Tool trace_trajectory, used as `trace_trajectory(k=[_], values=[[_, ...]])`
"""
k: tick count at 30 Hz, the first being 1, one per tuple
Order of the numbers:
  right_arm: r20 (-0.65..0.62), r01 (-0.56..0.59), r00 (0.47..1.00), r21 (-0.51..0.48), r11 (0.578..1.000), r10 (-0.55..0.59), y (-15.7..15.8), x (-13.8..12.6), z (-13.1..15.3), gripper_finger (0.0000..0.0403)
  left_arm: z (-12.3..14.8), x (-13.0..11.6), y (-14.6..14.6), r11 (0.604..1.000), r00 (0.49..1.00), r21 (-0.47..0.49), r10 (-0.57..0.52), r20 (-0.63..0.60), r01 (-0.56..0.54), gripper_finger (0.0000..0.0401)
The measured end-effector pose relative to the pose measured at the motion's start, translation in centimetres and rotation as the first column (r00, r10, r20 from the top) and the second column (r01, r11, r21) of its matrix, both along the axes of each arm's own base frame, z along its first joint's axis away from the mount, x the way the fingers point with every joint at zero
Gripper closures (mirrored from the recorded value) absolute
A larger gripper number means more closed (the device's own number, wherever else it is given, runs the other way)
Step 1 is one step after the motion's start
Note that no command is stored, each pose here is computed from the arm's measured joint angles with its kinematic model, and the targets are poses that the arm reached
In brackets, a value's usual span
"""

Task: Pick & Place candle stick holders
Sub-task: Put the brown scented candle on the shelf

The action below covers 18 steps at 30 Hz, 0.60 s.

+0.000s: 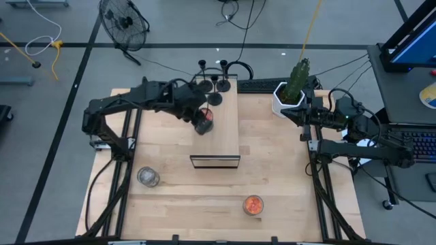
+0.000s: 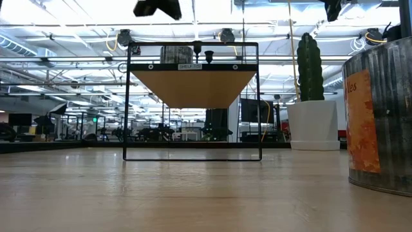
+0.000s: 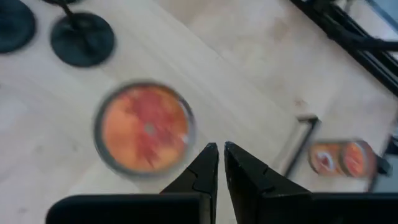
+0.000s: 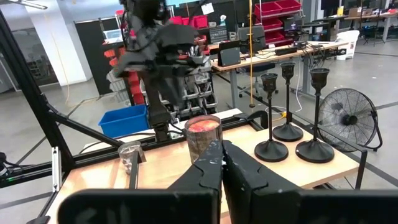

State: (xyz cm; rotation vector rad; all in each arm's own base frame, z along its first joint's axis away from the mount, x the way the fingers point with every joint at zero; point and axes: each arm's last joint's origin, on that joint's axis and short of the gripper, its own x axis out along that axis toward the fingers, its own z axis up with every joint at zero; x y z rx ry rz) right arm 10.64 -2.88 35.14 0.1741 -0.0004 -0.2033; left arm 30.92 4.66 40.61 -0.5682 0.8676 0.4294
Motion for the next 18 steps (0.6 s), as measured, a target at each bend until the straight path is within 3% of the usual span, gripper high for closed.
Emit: trace_trajectory(k=[4,11,18], values=[[-0.001,0.0,1.0,0.0,1.0,0.0,0.0,0.0,0.0,0.0403,0.7,-1.2,-1.6,0.998,1.0,-0.066,-0.009,-0.004,0.009,0.0368],[-0.021,0.0,1.0,0.006,1.0,0.0,0.0,0.0,-0.2,0.0403,0.1,-3.1,-4.6,0.98,0.982,-0.179,0.058,-0.181,-0.091,0.0368],[-0.021,-0.026,0.999,0.007,1.0,0.026,0.1,0.0,-0.2,0.0403,-0.4,-4.5,-7.4,0.956,0.936,-0.199,0.145,-0.319,-0.216,0.0368]])
